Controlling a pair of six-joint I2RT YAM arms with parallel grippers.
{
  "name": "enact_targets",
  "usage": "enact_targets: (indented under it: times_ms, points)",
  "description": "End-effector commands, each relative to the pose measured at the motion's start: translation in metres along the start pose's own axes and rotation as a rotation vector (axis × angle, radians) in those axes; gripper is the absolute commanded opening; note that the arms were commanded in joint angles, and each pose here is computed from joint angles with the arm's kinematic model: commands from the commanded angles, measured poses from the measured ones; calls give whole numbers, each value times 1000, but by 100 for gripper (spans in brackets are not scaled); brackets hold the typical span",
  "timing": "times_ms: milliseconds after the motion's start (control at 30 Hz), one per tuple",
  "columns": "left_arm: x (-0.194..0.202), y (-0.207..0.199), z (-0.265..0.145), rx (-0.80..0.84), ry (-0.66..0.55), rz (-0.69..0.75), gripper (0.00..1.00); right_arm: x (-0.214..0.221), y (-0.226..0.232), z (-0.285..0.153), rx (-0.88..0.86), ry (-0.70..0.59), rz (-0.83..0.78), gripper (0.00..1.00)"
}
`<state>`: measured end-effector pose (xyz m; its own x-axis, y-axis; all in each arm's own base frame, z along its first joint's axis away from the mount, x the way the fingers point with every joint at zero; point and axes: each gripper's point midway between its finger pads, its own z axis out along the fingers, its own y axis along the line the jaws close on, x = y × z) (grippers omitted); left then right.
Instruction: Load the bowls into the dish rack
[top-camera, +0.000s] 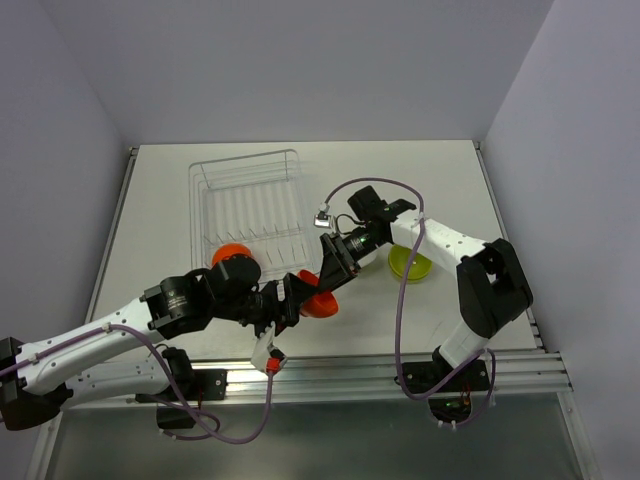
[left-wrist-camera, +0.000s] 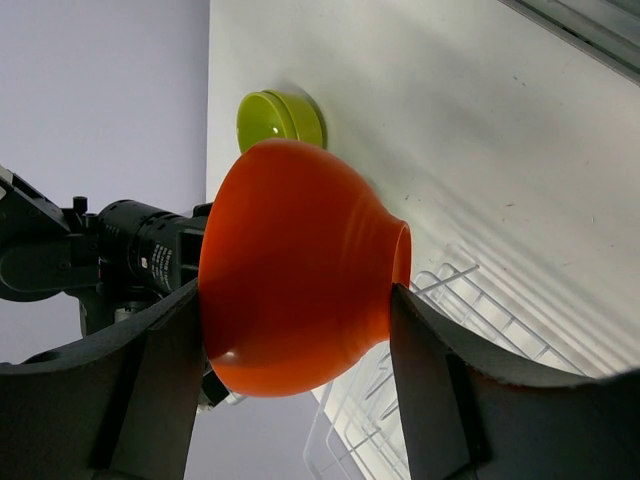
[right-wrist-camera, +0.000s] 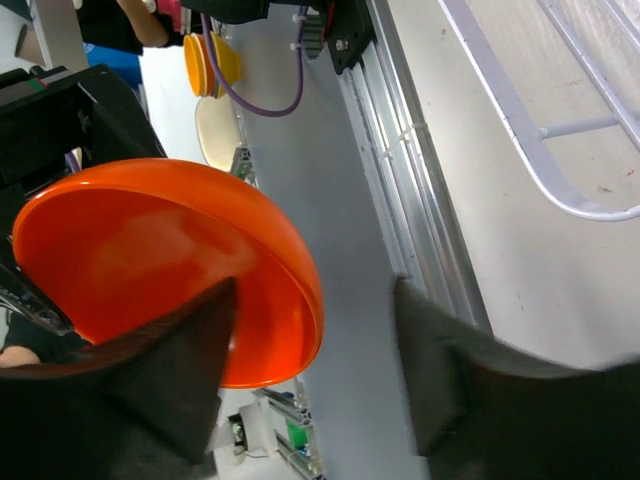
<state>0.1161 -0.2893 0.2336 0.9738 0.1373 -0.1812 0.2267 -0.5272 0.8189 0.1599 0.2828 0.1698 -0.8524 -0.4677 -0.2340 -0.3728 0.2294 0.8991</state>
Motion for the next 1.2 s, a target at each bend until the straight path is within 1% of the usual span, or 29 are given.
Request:
enact_targets:
  times_ms: [0, 100, 200, 600, 800, 933, 1067, 1167]
  points:
    - [-5, 27, -11, -82, -1, 11, 0, -7, 8, -2, -4, -6, -25, 74]
    - [-6, 26, -13, -88, 0, 23, 0, -10, 10, -3, 1, -13, -31, 83]
    - [-6, 25, -13, -86, -2, 20, 0, -14, 10, -7, 11, -25, -38, 86]
    - [-6, 21, -17, -91, 8, 26, 0, -16, 17, -16, -23, -51, -44, 91]
    - [-8, 15, -18, -76, 2, 1, 0, -23, 28, -26, -60, -71, -55, 94]
    - [-8, 12, -21, -72, 2, -29, 0, -34, 33, -41, -61, -124, -82, 97]
    - [-8, 8, -23, -79, 8, -49, 0, -52, 36, -67, -38, -213, -101, 99]
    - [-10, 15, -25, -112, -4, -130, 0, -65, 33, -89, -14, -276, -102, 100]
